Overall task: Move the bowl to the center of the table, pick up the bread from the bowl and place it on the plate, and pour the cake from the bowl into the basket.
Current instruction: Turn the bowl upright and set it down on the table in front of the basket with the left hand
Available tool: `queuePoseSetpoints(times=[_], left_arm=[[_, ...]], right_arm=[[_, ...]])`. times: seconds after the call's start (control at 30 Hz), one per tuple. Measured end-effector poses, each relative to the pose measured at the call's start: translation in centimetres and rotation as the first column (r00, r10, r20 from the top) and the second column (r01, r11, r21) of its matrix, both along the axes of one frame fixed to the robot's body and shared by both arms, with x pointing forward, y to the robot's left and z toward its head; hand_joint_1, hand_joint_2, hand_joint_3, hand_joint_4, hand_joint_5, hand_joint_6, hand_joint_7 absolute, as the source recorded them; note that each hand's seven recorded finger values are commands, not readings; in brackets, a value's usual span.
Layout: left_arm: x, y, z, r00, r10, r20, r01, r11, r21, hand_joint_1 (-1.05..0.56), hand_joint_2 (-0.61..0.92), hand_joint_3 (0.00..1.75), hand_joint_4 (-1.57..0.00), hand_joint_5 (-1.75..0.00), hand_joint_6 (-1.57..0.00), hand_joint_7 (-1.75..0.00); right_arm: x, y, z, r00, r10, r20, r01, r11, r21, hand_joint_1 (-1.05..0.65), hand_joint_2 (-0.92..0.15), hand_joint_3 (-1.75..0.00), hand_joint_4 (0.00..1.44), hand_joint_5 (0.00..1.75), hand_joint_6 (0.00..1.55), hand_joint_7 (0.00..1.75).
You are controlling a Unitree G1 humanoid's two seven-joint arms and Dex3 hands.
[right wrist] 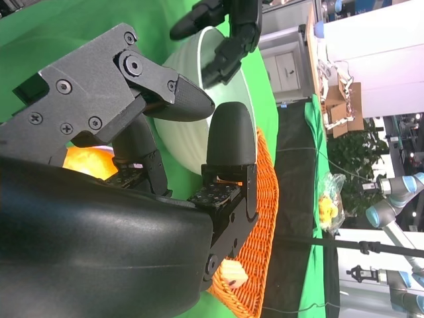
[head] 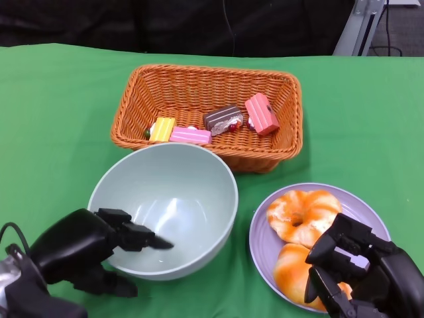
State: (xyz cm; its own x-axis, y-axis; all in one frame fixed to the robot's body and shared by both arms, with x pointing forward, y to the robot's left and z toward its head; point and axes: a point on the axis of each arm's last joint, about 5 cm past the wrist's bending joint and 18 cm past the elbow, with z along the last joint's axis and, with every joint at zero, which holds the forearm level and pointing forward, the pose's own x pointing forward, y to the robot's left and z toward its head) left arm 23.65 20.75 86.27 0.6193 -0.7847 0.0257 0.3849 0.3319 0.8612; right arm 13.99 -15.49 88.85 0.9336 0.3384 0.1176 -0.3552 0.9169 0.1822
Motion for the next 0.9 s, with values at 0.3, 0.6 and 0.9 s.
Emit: queuePoseSetpoints(times=[0.3, 0.6, 0.9], left_arm=[[1.3, -0.2, 2.2, 0.929, -0.029, -0.37, 0.003, 0.997, -0.071, -1.05, 0.92, 0.31, -0.04, -0.02, -0.05, -0.02], [1.6, 1.1, 3.0, 0.478, -0.393, -0.785, -0.105, 0.862, -0.496, -0.68, 0.92, 0.15, -0.73, -0.19, -0.59, -0.09], [-2.7, -1.9, 1.9, 0.434, -0.496, -0.752, -0.51, 0.553, -0.659, -0.22, 0.92, 0.42, -0.66, -1.5, -0.69, -1.17]], right_arm=[[0.0, 0.0, 0.0, 1.0, 0.002, 0.0, -0.002, 1.0, 0.001, -0.14, -0.53, -1.05, 0.65, 1.75, 0.56, 1.53], [0.0, 0.0, 0.0, 1.0, 0.002, 0.0, -0.002, 1.0, 0.0, -0.17, -0.55, -1.01, 0.64, 1.75, 0.55, 1.52], [1.2, 0.9, 0.8, 0.997, 0.042, 0.064, -0.041, 0.999, -0.016, -0.19, -0.52, -1.04, 0.65, 1.73, 0.57, 1.5]])
